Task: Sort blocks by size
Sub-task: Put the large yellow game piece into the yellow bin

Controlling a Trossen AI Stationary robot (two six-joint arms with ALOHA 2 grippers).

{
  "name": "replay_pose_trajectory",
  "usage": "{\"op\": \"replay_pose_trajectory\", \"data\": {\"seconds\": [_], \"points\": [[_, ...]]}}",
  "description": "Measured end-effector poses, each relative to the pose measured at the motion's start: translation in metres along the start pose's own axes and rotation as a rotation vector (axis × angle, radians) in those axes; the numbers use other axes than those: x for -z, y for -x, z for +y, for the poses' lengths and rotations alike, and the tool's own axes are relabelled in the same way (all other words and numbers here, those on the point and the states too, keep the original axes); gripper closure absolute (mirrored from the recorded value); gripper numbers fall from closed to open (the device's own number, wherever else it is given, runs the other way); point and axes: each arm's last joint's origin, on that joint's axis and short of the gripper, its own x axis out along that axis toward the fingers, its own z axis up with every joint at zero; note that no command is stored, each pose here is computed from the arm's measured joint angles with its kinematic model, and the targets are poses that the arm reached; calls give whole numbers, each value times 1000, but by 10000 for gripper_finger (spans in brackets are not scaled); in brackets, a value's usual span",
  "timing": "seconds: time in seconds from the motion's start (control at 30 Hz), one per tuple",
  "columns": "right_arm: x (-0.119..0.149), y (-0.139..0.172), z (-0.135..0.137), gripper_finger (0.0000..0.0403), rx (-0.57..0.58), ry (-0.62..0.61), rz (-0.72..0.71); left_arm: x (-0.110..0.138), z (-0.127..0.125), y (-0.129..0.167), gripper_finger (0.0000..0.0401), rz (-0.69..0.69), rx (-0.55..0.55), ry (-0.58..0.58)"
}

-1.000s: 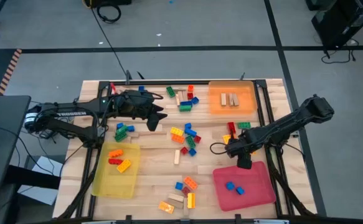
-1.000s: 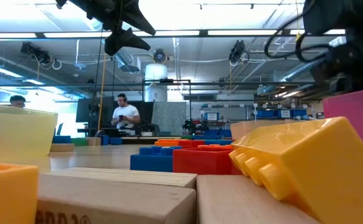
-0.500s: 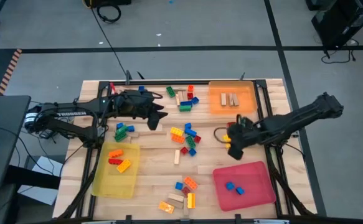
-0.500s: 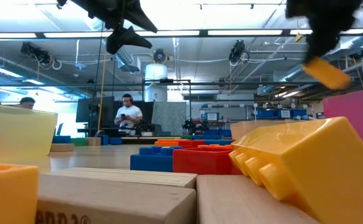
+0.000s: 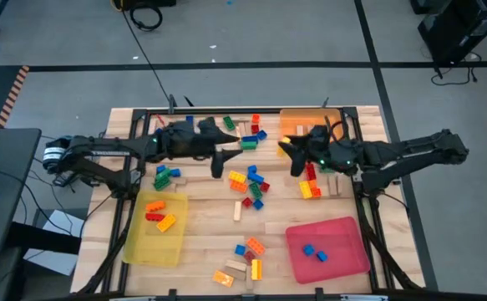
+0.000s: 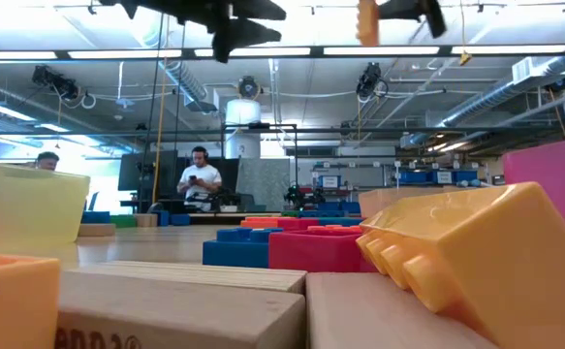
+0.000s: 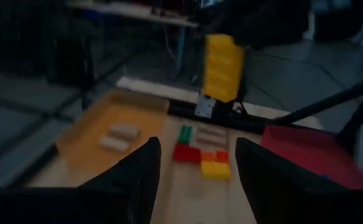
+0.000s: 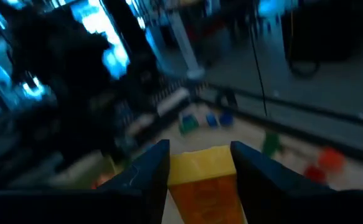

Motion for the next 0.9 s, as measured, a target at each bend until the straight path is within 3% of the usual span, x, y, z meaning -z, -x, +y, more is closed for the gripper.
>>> {"op": "replay_pose_trajectory", "data": {"seconds": [0.27,0.57,0.9], "points": [[-1,-28,3,234,13,-7,-93,10,-20,-18,187,-69,-304,-145],[2,-50,10,234,-12,96,-188,14,-24,-27,187,-118,-315,-78],[8,-73,9,234,-72,101,-207,13,-27,-27,187,-124,-303,-78]]}}
